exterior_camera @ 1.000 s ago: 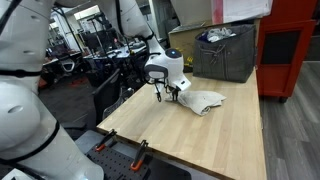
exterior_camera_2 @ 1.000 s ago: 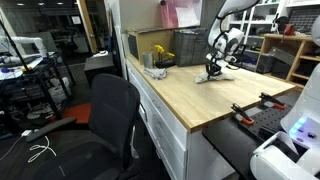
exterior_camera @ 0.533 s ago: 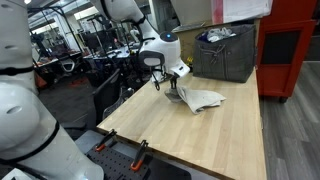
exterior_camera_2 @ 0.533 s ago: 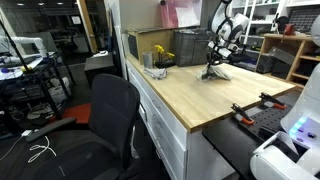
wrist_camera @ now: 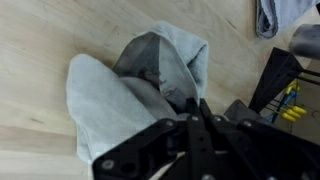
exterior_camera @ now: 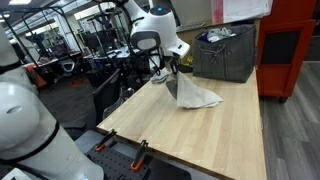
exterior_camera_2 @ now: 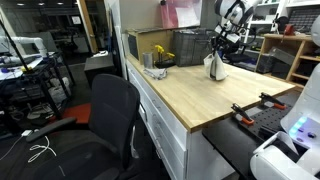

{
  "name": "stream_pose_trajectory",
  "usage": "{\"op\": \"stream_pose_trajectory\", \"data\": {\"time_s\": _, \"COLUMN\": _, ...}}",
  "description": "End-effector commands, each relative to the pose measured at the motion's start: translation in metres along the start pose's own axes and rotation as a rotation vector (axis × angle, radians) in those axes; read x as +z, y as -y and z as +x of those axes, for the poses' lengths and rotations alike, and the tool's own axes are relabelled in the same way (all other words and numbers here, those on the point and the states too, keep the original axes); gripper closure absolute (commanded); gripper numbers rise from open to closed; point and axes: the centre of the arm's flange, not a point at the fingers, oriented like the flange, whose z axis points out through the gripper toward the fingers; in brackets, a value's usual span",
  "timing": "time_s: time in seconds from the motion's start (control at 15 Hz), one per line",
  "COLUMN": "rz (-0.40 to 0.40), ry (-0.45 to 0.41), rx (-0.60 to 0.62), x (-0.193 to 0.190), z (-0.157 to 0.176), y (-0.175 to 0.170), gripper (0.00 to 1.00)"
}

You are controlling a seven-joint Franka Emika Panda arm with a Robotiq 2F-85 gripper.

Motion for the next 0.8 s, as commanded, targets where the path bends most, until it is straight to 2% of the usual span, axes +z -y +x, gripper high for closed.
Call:
{"op": "stream_pose_trajectory", "data": {"time_s": 0.0, "rz": -0.003, "ry": -0.055, "rx": -0.05, "x": -0.054, "z": 0.001, "y": 0.001, "gripper": 0.99}}
{"op": "stream_pose_trajectory", "data": {"time_s": 0.27, "rz": -0.021, "ry": -0.137, "rx": -0.132, "x": -0.099, "z": 0.004, "y": 0.001, "gripper": 0.99}}
{"op": "stream_pose_trajectory", "data": {"time_s": 0.73, "rz": -0.05, "ry": -0.204, "rx": -0.335, "x": -0.161, "z": 0.002, "y": 0.004, "gripper": 0.99}}
